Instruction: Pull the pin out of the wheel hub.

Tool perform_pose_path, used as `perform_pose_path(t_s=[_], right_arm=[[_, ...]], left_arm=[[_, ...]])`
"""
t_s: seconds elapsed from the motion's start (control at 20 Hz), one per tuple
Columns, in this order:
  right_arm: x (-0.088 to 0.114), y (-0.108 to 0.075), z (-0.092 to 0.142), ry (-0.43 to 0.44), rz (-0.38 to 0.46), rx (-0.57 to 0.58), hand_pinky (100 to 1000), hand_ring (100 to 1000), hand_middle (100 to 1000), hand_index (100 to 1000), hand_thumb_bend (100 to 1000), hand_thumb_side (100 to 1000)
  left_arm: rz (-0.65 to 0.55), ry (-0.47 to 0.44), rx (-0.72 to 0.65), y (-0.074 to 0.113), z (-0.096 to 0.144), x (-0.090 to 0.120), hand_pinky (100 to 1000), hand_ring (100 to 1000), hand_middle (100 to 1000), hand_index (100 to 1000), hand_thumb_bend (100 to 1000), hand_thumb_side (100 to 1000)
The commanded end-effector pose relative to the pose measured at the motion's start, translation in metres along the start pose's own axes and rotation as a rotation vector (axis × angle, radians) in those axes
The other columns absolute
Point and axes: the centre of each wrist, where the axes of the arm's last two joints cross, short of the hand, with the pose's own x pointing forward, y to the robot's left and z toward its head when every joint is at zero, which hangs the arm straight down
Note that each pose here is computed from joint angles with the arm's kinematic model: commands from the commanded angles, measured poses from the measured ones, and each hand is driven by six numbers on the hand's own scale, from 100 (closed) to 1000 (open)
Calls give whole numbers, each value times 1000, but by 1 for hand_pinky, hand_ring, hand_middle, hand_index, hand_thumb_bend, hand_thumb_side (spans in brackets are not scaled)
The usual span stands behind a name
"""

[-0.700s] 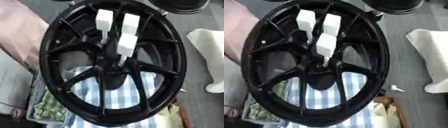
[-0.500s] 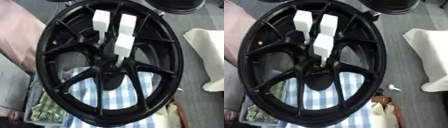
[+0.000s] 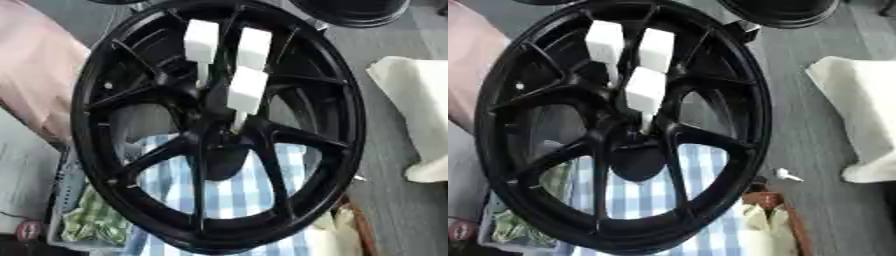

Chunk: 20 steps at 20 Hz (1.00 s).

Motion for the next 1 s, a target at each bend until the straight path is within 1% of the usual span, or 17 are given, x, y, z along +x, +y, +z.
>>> perform_pose_path(t_s=[0.05, 0.25, 0.45, 0.6, 0.85, 1.0], right_arm=[[2, -14, 2, 8, 55, -3, 816, 774, 679, 739, 100, 377], [-1, -13, 3, 21, 62, 9, 816, 774, 679, 738, 100, 375], [-1, -13, 2, 22, 72, 16, 816, 774, 679, 738, 100, 372], [-2, -12, 2, 23, 75, 21, 816, 774, 679, 738, 100, 374], [-1, -13, 2, 19, 74, 19, 816, 774, 679, 738, 100, 374], [-1, -12, 1, 18, 71, 19, 816, 774, 679, 738, 100, 375]], left_arm=[[-246, 11, -262, 11, -3, 16, 820, 834, 792, 875, 543, 643], [-384, -18, -515, 11, -14, 26, 841, 844, 800, 888, 562, 617], [-462, -33, -727, 8, -29, 33, 859, 852, 811, 898, 565, 619], [-475, -43, -790, 1, -40, 32, 862, 856, 816, 904, 576, 605], [-493, -52, -833, -15, -56, 26, 870, 856, 812, 899, 624, 486], [-499, -62, -842, -25, -67, 26, 870, 853, 804, 891, 643, 440]])
